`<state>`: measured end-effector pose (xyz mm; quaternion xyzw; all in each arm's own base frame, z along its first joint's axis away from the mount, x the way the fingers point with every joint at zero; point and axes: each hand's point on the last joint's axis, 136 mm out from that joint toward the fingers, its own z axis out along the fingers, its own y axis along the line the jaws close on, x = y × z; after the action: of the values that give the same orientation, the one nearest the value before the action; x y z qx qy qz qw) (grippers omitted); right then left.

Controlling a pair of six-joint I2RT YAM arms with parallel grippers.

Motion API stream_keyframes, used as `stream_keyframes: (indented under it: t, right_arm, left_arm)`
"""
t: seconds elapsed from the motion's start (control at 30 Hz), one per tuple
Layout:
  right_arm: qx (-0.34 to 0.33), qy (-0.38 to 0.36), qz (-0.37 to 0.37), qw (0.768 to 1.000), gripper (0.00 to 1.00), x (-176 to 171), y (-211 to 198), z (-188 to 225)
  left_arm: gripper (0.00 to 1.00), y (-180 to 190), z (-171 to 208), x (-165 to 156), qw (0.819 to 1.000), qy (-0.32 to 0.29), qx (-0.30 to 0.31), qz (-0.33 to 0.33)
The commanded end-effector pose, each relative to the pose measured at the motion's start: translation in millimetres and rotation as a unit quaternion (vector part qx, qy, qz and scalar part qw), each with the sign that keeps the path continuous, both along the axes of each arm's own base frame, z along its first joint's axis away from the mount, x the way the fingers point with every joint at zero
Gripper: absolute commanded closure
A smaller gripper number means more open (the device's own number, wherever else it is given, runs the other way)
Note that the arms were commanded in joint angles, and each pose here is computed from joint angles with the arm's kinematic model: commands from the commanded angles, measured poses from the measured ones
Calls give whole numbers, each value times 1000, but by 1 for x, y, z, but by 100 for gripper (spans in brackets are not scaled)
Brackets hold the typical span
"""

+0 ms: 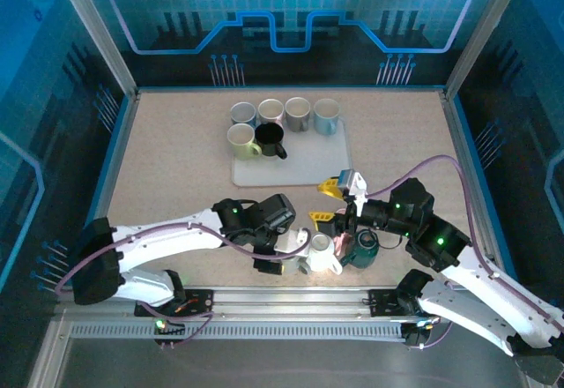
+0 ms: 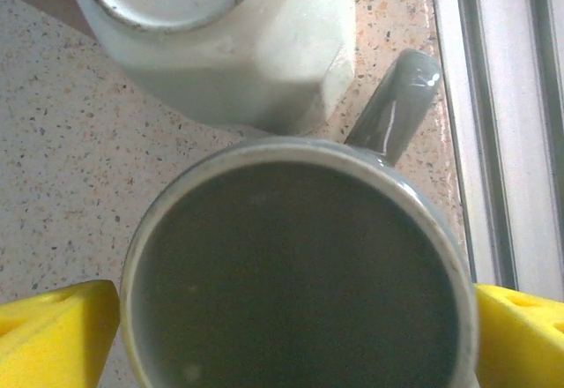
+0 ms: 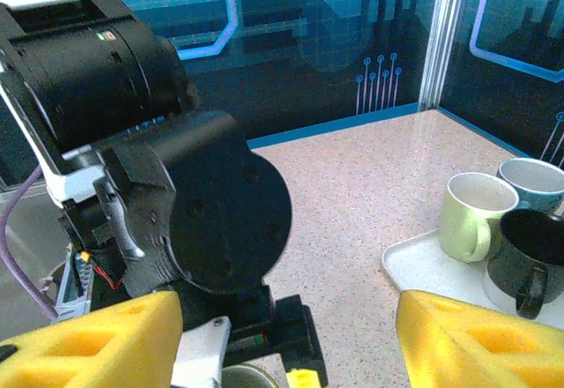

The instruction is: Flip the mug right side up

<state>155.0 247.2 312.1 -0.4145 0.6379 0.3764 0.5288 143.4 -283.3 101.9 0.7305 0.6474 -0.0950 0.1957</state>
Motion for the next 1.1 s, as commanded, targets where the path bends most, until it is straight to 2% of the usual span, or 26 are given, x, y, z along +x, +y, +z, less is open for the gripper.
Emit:
stream_keyframes:
  t: [0.0, 0.37, 0.47, 0.73, 0.9, 1.07]
  right_arm:
    - [7, 3, 17, 1000, 33, -8, 3, -1]
    - [4, 9, 19, 1000, 33, -6, 7, -7]
    - [4, 10, 19, 1000, 33, -5, 7, -7]
    - [4, 9, 17, 1000, 33, -5, 6, -7]
    - [6, 9, 17, 1000, 33, -7, 5, -3]
    - [10, 13, 11, 1000, 34, -6, 4, 3]
  left_arm:
    - [1, -19, 6, 1, 1000, 1, -25, -18]
    - [4, -18, -19, -4, 999, 30, 6, -26]
    - [10, -18, -23, -4, 999, 36, 13, -29]
    - [46, -15, -19, -5, 999, 38, 19, -35]
    - [57, -6, -3, -3, 999, 18, 19, -33]
    - [61, 10, 31, -4, 1000, -8, 19, -19]
